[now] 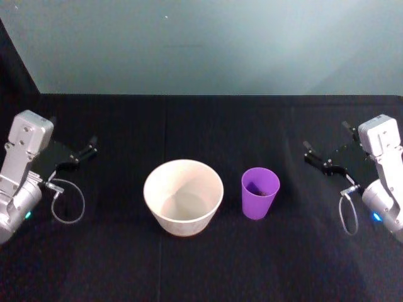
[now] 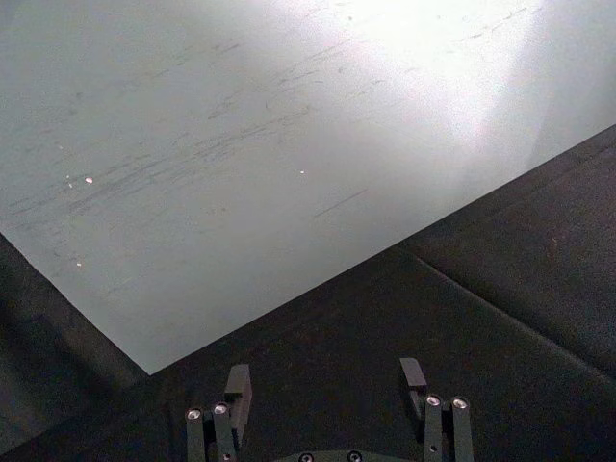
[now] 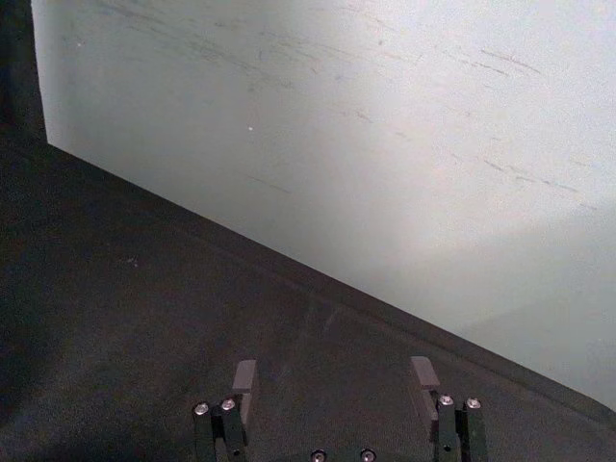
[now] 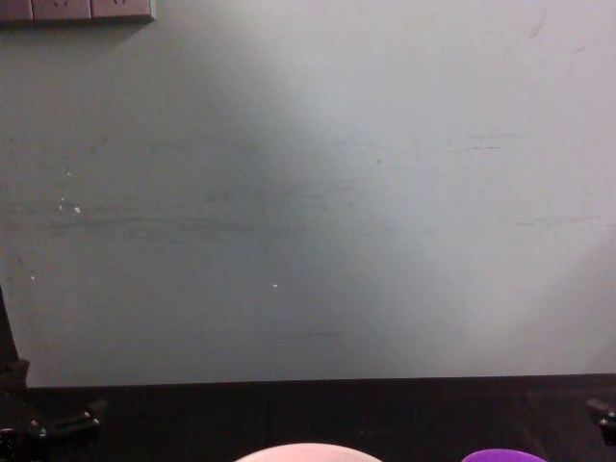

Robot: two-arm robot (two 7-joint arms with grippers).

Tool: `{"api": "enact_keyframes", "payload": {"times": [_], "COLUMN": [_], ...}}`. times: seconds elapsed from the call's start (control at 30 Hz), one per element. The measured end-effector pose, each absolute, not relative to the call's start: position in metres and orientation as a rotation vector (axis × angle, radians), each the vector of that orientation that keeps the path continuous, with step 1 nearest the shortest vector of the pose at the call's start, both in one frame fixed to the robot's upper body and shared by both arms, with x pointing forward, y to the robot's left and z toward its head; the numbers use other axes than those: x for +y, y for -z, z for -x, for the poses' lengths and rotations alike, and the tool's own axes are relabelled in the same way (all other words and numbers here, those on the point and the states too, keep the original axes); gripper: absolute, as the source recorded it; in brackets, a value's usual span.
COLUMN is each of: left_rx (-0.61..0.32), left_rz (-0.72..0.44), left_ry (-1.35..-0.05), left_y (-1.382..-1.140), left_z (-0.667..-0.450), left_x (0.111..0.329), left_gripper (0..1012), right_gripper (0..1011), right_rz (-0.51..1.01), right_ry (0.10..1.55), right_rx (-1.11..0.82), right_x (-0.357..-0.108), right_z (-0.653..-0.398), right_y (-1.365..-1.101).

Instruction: Pick up the cup and pour the mung beans from the cup into the bowl.

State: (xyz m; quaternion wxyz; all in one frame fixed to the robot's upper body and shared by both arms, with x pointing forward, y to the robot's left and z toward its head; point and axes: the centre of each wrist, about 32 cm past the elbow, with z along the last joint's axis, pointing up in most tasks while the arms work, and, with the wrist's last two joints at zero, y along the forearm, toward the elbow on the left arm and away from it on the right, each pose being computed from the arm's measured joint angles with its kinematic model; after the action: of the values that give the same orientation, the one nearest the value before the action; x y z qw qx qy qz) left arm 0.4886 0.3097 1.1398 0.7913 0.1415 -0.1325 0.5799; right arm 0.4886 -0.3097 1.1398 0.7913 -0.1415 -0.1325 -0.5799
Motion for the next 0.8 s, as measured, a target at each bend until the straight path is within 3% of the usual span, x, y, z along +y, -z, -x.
{"api": "enact_keyframes", "payload": {"times": [0.8], "left_rx": [-0.285], "left_rz": [-0.304], "left_ry": [-1.248], "left_y": [-1.1398], "left_z": [-0.4886], "left_x": [0.3097], "left_gripper": [1000], "right_gripper": [1003], "right_rz": [0.304], "right_ry": [1.248], "right_rx": [-0.285], "right_x": [-0.3097], "right_z": [-0.4886], "right_y": [-1.1398]}}
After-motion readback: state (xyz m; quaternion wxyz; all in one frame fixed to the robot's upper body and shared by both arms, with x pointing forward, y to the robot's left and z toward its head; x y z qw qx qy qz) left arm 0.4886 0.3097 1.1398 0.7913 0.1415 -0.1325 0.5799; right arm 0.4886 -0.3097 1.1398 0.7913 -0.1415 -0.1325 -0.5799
